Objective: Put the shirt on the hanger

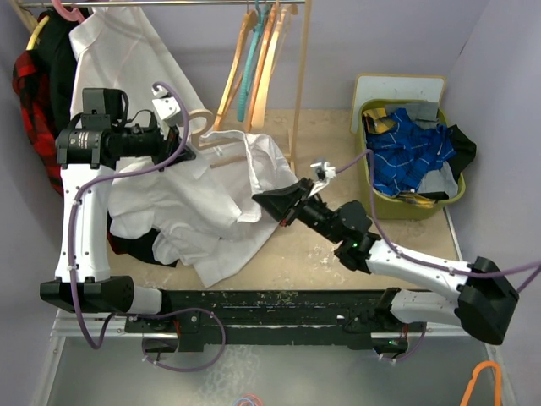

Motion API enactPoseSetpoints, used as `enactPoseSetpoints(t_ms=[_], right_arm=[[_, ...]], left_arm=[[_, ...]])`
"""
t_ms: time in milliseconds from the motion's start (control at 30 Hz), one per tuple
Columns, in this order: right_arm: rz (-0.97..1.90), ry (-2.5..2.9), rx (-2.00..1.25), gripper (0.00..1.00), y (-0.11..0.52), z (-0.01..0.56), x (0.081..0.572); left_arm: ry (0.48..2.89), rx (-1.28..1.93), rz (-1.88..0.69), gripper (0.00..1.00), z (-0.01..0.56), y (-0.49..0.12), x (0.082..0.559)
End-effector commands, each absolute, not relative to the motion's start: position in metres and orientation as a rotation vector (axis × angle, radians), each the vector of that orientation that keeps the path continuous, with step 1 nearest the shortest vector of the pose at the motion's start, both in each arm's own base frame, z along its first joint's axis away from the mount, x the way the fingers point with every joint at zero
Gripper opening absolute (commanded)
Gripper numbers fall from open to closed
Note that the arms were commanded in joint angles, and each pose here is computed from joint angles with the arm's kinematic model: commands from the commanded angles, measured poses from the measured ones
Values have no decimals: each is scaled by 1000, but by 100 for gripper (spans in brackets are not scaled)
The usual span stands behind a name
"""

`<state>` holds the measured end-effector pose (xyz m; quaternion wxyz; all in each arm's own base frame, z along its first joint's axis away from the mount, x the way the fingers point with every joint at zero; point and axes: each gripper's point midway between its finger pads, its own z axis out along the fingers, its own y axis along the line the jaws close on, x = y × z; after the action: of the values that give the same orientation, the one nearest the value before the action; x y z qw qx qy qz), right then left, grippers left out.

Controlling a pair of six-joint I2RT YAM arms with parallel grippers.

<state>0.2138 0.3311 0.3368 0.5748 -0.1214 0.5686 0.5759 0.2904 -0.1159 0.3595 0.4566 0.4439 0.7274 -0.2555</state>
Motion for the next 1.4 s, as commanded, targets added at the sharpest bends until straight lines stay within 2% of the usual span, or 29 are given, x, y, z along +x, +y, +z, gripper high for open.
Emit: enactPoseSetpoints(t_ms=[0, 67, 100, 133, 167, 200, 433, 533, 667, 767, 867, 1133, 1167, 1300, 1367], right_arm=[[1459, 1193, -288, 0, 354, 382, 197], [1489, 1126, -294, 1, 355, 398, 192], [1484, 1086, -302, 18, 351, 406, 190], [1448, 1054, -329, 47, 346, 410, 187], [1406, 1035, -346, 89, 339, 410, 185], [1339, 1008, -341, 99, 326, 410, 186], [675, 998, -642, 100, 264, 345, 203], [539, 1026, -799, 100, 255, 320, 199], [325, 1174, -832, 100, 237, 298, 225], [299, 1150, -747, 100, 222, 309, 226], [277, 1142, -819, 100, 228, 300, 225], [439, 1204, -949, 84, 275, 273, 224], [448, 1222, -936, 80, 278, 271, 227], [407, 1300, -860, 53, 282, 257, 249], [431, 1314, -792, 51, 284, 261, 254]], left_arm=[[1644, 1027, -624, 0, 413, -126, 292], [1616, 1047, -673, 0, 418, -132, 281], [1600, 1070, -703, 0, 418, -135, 274], [1580, 1101, -734, 0, 418, -138, 265], [1559, 1133, -756, 0, 417, -141, 257], [1544, 1164, -772, 0, 415, -142, 250], [1550, 1309, -758, 0, 381, -138, 231], [1563, 1336, -765, 0, 370, -136, 229], [1539, 1346, -776, 0, 371, -138, 227], [1517, 1363, -751, 0, 373, -137, 227], [1507, 1366, -756, 0, 376, -140, 225], [1543, 1300, -799, 0, 390, -146, 226], [1541, 1299, -801, 0, 391, -146, 225], [1534, 1299, -816, 0, 393, -148, 222], [1534, 1299, -820, 0, 393, -148, 221]])
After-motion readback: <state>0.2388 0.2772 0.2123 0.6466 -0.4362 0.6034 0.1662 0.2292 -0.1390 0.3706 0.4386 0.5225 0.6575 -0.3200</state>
